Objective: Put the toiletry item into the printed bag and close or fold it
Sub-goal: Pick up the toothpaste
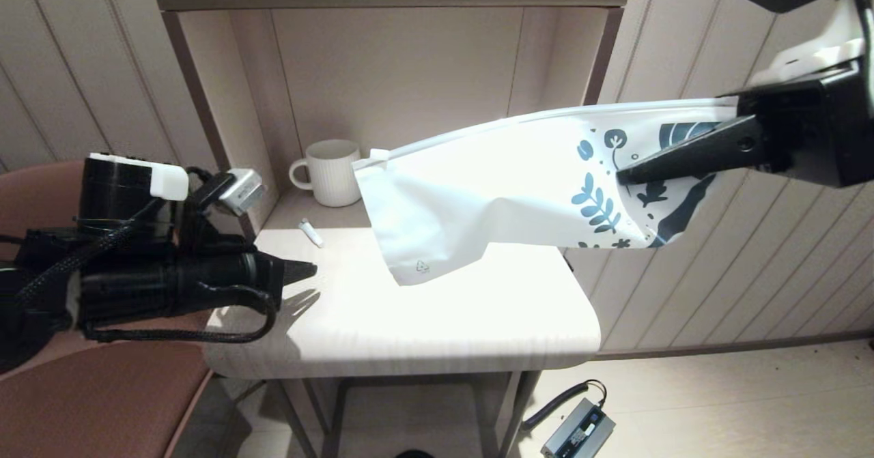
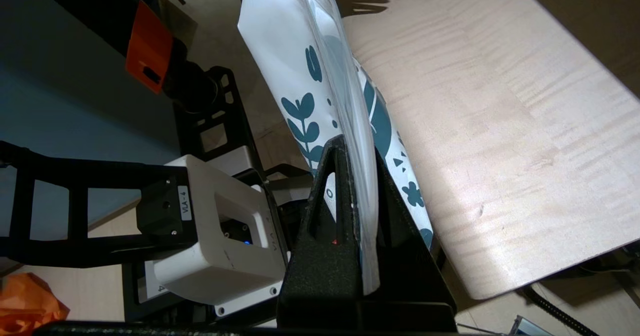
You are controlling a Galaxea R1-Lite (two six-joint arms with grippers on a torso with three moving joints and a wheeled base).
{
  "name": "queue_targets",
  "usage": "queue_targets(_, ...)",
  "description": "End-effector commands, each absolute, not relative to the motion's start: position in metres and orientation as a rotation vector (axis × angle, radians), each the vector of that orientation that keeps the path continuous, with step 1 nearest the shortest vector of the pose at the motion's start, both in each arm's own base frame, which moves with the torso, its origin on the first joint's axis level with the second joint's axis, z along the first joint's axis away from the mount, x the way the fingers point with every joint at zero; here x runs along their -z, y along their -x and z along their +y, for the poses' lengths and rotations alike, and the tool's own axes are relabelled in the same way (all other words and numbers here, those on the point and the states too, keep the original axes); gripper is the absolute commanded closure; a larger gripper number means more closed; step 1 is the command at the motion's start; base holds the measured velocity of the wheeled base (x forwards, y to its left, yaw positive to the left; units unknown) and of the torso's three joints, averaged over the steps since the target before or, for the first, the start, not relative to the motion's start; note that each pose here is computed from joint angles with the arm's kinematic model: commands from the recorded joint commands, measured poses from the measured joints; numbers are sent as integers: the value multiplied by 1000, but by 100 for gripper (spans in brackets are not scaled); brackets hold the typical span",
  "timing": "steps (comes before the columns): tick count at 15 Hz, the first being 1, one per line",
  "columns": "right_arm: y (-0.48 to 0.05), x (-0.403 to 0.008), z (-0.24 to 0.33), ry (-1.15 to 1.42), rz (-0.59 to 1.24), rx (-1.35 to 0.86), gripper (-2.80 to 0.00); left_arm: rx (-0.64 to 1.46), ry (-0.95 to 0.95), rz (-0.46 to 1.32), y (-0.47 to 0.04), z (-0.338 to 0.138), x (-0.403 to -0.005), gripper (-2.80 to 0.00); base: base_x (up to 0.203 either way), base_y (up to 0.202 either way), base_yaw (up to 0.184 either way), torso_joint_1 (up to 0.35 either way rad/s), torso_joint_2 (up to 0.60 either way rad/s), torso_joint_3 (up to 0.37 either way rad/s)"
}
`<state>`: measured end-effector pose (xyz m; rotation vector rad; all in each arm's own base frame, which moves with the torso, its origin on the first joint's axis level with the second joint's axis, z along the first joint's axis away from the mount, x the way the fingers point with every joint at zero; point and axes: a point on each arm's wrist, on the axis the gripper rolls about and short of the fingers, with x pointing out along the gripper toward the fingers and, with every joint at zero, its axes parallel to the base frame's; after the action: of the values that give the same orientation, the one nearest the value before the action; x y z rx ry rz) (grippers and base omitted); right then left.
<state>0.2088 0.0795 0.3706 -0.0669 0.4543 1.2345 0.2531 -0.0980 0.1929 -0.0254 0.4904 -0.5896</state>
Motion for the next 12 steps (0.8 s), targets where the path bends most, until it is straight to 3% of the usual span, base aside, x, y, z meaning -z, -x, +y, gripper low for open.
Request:
queue_targets(1, -204, -372, 78, 68, 450, -1240, 0, 366, -14, 431, -268, -116, -182, -280, 0, 0, 0, 0, 0, 0)
queue_targets(8, -207, -368, 81, 61, 468, -1252, 0, 16, -27, 439, -311, -134, -148, -280, 0, 0, 0, 0, 0, 0)
queue_targets(12, -209, -366, 82, 58, 477, -1254, 0, 5, 6, 434, -322, -145, -147, -280, 0, 0, 0, 0, 0, 0)
